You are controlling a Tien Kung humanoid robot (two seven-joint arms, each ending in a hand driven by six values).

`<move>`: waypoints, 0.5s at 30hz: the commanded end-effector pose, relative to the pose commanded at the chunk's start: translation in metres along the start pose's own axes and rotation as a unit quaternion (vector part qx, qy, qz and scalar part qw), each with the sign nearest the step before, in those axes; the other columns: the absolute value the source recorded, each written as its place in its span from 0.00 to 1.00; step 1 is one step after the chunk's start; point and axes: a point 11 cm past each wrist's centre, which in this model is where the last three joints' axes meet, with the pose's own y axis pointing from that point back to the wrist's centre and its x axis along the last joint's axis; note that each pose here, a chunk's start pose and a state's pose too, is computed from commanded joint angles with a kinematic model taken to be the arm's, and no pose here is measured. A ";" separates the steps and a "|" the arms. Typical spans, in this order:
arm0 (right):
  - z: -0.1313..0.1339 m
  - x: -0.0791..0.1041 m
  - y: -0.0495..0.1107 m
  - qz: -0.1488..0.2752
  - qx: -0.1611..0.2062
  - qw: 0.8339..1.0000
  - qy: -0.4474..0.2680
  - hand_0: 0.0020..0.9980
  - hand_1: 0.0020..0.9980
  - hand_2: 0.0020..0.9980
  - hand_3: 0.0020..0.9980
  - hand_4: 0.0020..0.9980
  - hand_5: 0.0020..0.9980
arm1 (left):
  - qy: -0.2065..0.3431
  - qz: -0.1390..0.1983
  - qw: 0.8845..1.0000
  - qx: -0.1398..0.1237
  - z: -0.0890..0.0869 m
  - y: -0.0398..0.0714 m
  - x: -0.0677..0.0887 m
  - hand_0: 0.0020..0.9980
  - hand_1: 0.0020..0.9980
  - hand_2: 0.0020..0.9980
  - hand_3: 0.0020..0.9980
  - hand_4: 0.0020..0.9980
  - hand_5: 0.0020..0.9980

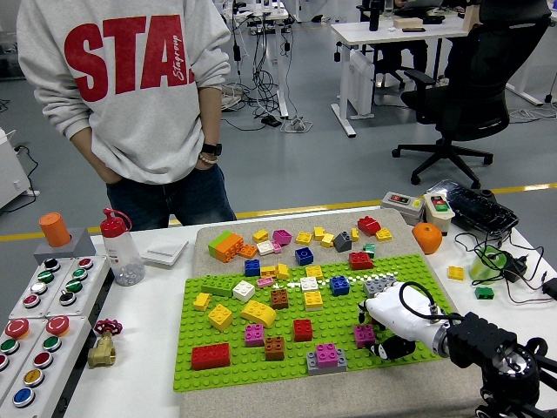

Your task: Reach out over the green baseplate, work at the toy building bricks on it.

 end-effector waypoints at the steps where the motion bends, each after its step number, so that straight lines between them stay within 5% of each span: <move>1: 0.000 0.000 0.000 -0.001 0.000 1.000 0.000 0.68 0.40 0.41 0.60 0.70 0.40 | 0.000 0.000 1.000 0.000 0.000 0.000 0.000 0.66 0.61 0.62 0.45 0.36 1.00; 15: -0.002 -0.004 0.000 -0.005 0.003 1.000 0.002 0.68 0.40 0.41 0.59 0.69 0.41 | 0.000 0.000 1.000 0.000 0.000 0.000 0.000 0.66 0.61 0.62 0.45 0.36 1.00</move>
